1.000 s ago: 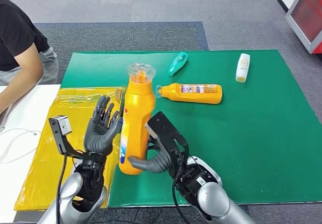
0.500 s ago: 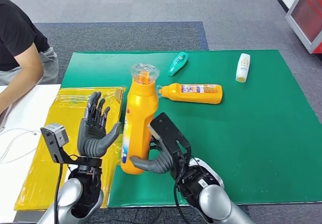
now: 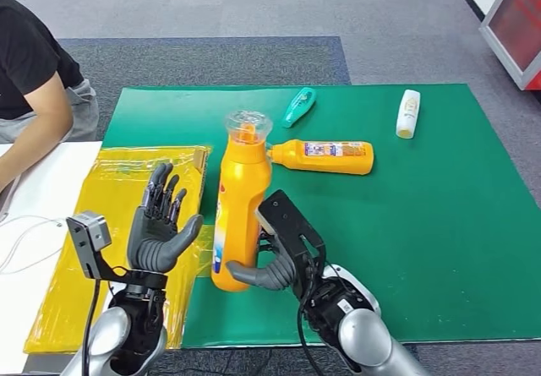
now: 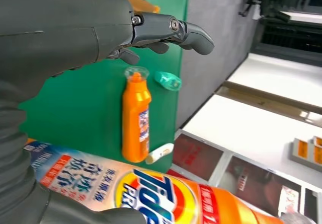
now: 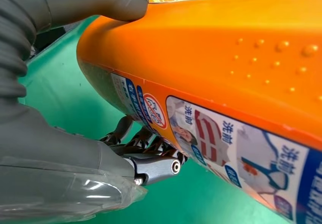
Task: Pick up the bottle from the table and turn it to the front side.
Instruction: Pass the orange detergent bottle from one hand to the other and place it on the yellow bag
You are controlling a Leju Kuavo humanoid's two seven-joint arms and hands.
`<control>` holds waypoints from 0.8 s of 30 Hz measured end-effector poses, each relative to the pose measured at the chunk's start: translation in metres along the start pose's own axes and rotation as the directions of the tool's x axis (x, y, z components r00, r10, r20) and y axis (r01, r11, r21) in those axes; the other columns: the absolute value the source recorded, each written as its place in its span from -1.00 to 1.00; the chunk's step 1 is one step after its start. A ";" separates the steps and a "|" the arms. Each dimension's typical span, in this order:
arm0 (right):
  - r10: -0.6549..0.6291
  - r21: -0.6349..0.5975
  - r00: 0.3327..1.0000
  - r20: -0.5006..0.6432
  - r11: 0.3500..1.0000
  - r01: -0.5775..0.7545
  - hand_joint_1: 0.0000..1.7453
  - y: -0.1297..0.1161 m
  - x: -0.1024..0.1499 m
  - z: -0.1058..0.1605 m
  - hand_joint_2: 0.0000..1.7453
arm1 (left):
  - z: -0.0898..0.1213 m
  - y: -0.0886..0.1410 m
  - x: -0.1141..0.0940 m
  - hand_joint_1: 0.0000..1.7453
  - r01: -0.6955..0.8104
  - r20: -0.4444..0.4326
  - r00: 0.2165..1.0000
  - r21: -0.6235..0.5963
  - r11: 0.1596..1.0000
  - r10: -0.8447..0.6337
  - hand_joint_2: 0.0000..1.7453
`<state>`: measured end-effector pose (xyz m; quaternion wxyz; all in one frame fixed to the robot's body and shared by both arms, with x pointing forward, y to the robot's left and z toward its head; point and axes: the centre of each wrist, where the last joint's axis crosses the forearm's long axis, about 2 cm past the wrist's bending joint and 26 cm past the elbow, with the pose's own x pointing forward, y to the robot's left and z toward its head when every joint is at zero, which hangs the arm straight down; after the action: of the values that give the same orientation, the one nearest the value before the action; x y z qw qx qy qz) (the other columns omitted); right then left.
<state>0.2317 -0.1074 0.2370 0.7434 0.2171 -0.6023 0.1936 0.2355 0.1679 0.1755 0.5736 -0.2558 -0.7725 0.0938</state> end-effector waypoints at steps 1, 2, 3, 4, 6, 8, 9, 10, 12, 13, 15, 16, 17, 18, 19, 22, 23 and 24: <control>0.004 0.001 1.000 0.001 1.000 -0.004 1.00 0.000 0.000 0.000 1.00 | -0.002 0.000 0.001 -1.00 -0.001 0.008 1.000 -0.011 1.000 0.001 1.00; 0.008 0.003 1.000 0.002 1.000 -0.008 1.00 0.000 0.001 -0.001 1.00 | -0.004 -0.001 0.002 -1.00 -0.002 0.015 1.000 -0.024 1.000 0.002 1.00; 0.012 0.006 1.000 0.003 1.000 -0.012 1.00 0.000 0.001 -0.001 1.00 | -0.007 -0.002 0.003 -1.00 -0.002 0.023 1.000 -0.035 0.999 0.003 1.00; 0.015 0.010 1.000 0.003 1.000 -0.015 1.00 0.000 0.001 -0.001 1.00 | -0.010 -0.002 0.005 -1.00 -0.001 0.031 1.000 -0.046 0.999 0.003 1.00; 0.019 0.015 1.000 0.002 1.000 -0.019 1.00 0.001 0.001 -0.001 1.00 | -0.015 -0.003 0.008 -1.00 0.001 0.046 0.999 -0.064 0.998 0.002 1.00; 0.021 0.018 1.000 0.003 1.000 -0.021 1.00 0.001 0.001 -0.001 1.00 | -0.021 -0.005 0.011 -1.00 -0.004 0.051 0.999 -0.083 0.997 0.008 1.00; 0.022 0.019 1.000 0.004 1.000 -0.022 1.00 0.001 0.002 -0.002 1.00 | -0.024 -0.006 0.012 -1.00 -0.011 0.049 0.999 -0.092 0.996 0.016 1.00; 0.023 0.019 1.000 0.005 1.000 -0.024 1.00 0.002 0.002 -0.002 1.00 | -0.026 -0.007 0.014 -1.00 -0.021 0.045 0.999 -0.101 0.995 0.025 1.00; 0.026 0.020 1.000 0.007 0.999 -0.026 1.00 0.002 0.003 -0.002 1.00 | -0.030 -0.009 0.016 -1.00 -0.036 0.035 0.999 -0.114 0.993 0.040 1.00; 0.026 0.021 1.000 0.008 0.999 -0.026 1.00 0.002 0.003 -0.002 1.00 | -0.032 -0.010 0.016 -1.00 -0.041 0.031 0.998 -0.120 0.992 0.045 1.00; 0.025 0.025 1.000 0.010 0.999 -0.026 1.00 0.002 0.004 -0.002 1.00 | -0.035 -0.013 0.017 -1.00 -0.052 0.023 0.998 -0.128 0.990 0.055 1.00; 0.025 0.027 1.000 0.010 0.999 -0.025 1.00 0.002 0.004 -0.003 1.00 | -0.035 -0.014 0.017 -1.00 -0.058 0.018 0.998 -0.130 0.990 0.061 1.00; 0.024 0.029 1.000 0.010 0.999 -0.024 1.00 0.002 0.004 -0.003 1.00 | -0.036 -0.015 0.017 -1.00 -0.064 0.012 0.998 -0.132 0.989 0.066 1.00; 0.023 0.031 1.000 0.009 0.999 -0.023 1.00 0.002 0.004 -0.003 1.00 | -0.037 -0.015 0.017 -1.00 -0.069 0.006 0.998 -0.134 0.989 0.070 1.00; 0.022 0.033 1.000 0.009 0.999 -0.023 1.00 0.002 0.004 -0.003 1.00 | -0.037 -0.016 0.017 -1.00 -0.072 0.001 0.997 -0.136 0.988 0.073 1.00; 0.022 0.039 1.000 0.008 0.999 -0.022 1.00 0.002 0.004 -0.003 1.00 | -0.039 -0.016 0.017 -1.00 -0.077 -0.011 0.997 -0.139 0.987 0.077 1.00; 0.022 0.039 1.000 0.009 0.999 -0.022 1.00 0.002 0.004 -0.003 1.00 | -0.040 -0.016 0.016 -1.00 -0.078 -0.016 0.997 -0.140 0.987 0.076 1.00; 0.023 0.039 1.000 0.009 0.999 -0.023 1.00 0.002 0.005 -0.003 1.00 | -0.041 -0.016 0.016 -1.00 -0.079 -0.021 0.997 -0.141 0.987 0.076 1.00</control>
<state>0.2337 -0.1040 0.2412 0.7341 0.2255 -0.6041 0.2128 0.2655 0.1562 0.2091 0.5560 -0.3264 -0.7621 0.0591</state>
